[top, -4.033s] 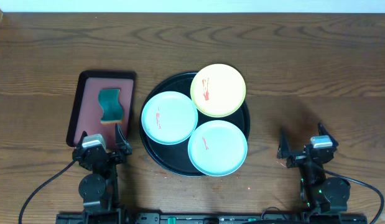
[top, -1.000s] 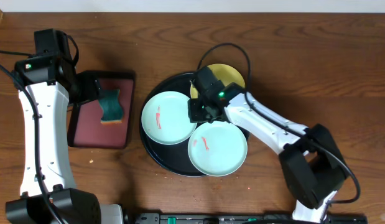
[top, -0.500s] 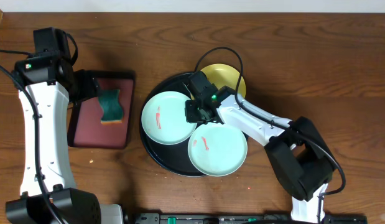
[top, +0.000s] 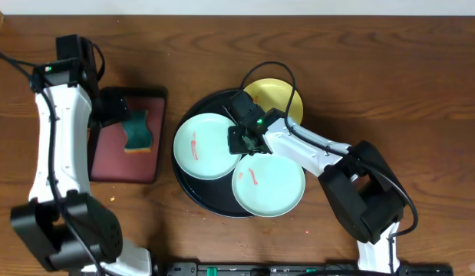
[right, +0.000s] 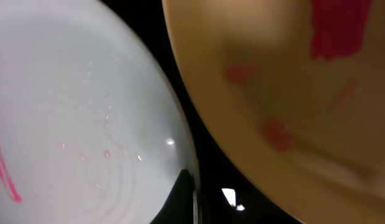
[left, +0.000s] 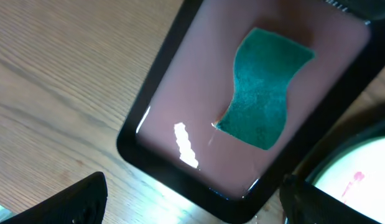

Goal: Clean dirty plates on tray and stack at the side
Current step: 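Grasp the green sponge in the pink water with the left gripper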

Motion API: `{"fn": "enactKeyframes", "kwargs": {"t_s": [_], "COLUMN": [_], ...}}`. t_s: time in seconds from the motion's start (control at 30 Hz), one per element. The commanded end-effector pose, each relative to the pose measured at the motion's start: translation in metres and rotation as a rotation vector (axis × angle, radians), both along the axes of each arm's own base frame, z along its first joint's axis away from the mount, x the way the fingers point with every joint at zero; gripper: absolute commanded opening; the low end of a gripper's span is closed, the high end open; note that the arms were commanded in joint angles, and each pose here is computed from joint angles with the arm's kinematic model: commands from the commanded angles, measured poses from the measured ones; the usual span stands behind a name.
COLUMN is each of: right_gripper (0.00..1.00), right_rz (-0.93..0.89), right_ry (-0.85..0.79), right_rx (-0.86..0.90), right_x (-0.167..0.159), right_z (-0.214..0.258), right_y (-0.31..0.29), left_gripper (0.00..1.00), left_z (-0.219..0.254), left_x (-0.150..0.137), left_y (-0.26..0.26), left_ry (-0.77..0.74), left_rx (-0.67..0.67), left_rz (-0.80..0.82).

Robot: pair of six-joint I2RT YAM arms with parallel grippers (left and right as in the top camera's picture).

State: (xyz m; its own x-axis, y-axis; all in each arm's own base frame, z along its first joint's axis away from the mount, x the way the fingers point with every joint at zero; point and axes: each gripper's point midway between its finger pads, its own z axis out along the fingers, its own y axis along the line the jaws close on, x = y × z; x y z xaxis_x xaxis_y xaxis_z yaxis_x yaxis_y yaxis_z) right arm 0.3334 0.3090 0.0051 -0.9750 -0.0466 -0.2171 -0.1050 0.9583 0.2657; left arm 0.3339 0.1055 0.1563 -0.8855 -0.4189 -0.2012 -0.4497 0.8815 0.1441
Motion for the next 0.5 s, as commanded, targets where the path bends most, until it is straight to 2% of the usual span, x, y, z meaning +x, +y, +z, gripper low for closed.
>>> {"fn": "enactKeyframes", "kwargs": {"t_s": [0.0,0.2,0.47], "right_gripper": [0.01,0.01,0.01], "right_rz": [0.011,0.012,0.019], "right_ry": [0.036,0.037,0.044], "right_rx": [-0.006,-0.005,0.000], "right_x": [-0.007,-0.007,-0.009], "right_z": [-0.016,-0.016,-0.016], "right_y": [0.007,0.007,0.008], "left_gripper": [0.89,0.87,0.80], "left_z": [-0.022,-0.051,-0.093], "left_x": [-0.003,0.005,0.025], "left_y": [0.003,-0.005,-0.018], "left_ry": [0.068,0.128,0.155], "left_rx": [-0.004,-0.073,-0.172], "left_rz": [0.019,-0.052,-0.160]}}
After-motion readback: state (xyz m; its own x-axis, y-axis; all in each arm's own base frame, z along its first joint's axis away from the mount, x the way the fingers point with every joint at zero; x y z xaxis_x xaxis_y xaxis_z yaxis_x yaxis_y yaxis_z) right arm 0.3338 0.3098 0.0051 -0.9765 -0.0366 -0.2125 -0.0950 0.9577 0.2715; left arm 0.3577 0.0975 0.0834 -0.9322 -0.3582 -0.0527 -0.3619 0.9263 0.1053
